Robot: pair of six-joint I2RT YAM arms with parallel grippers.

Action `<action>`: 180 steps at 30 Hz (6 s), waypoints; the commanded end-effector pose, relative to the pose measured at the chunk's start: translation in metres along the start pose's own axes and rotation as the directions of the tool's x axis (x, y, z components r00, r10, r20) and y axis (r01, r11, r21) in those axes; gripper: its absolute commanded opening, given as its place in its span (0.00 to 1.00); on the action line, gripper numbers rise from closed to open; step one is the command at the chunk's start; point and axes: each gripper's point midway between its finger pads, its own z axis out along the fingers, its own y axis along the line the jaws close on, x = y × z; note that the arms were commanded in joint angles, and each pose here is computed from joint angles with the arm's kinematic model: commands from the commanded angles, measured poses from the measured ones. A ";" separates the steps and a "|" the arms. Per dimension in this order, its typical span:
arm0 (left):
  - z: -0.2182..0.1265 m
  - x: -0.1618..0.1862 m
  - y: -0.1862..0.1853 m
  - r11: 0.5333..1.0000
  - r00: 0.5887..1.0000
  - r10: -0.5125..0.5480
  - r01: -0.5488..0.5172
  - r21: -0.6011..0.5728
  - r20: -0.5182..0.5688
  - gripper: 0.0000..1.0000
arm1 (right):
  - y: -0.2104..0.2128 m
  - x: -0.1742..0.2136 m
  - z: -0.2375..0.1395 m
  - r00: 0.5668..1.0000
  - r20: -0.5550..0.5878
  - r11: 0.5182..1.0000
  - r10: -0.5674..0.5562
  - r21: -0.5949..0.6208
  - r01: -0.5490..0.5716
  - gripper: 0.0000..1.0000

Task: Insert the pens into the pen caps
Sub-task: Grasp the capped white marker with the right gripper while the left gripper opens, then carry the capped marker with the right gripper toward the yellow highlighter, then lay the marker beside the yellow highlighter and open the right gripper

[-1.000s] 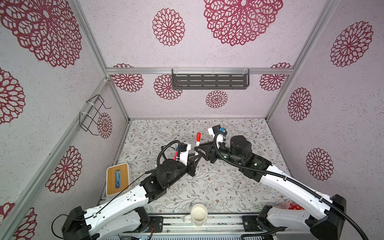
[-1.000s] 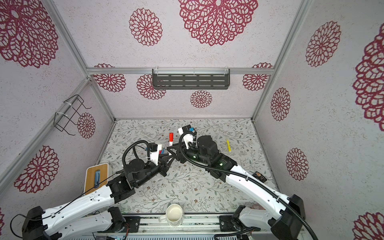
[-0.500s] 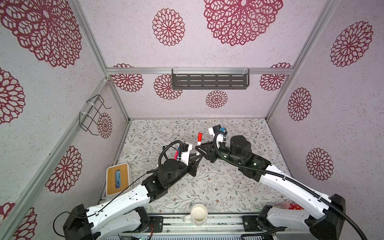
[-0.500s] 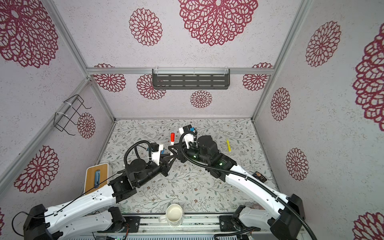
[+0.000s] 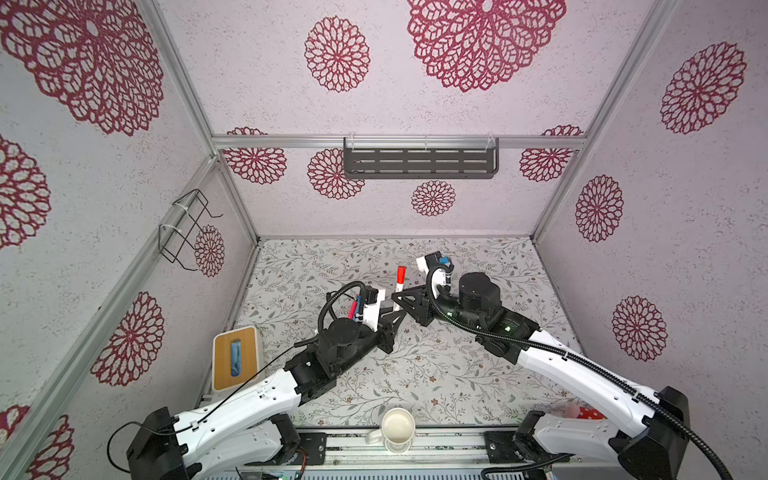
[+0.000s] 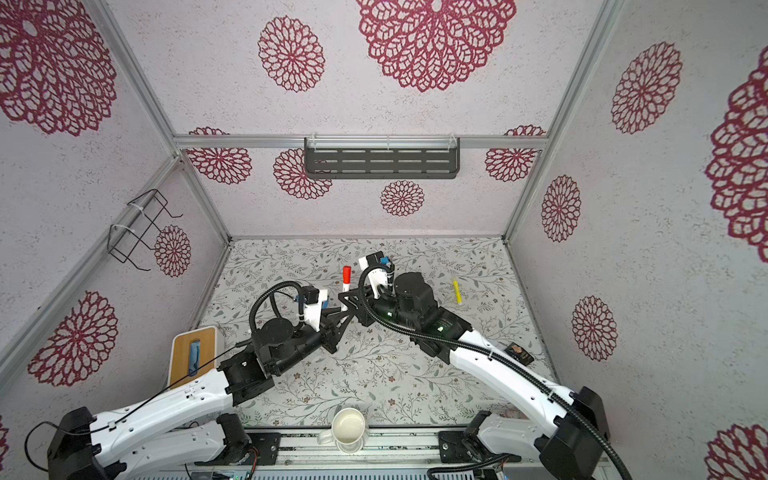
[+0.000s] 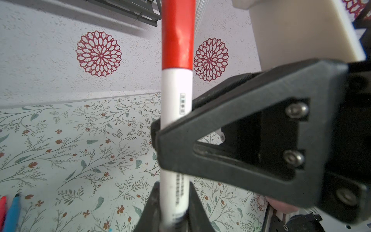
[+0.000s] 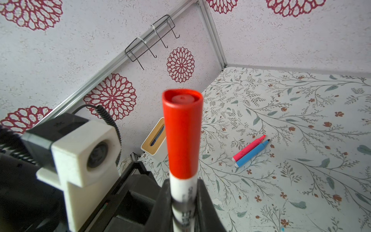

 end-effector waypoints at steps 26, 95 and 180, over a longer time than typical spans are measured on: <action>-0.005 -0.014 -0.007 1.000 0.999 0.003 -0.003 -0.003 0.042 0.51 | -0.022 -0.032 -0.036 0.992 0.125 0.994 0.001 0.110 -0.014 0.02; -0.033 0.016 0.048 0.969 0.999 -0.018 0.009 -0.248 -0.032 0.64 | -0.326 -0.001 -0.117 0.901 -0.271 0.476 0.339 0.875 0.084 0.00; -0.044 0.016 0.065 0.937 0.996 -0.008 -0.022 -0.347 -0.085 0.64 | -0.369 -0.001 -0.110 0.858 -0.389 0.267 0.336 0.912 0.310 0.35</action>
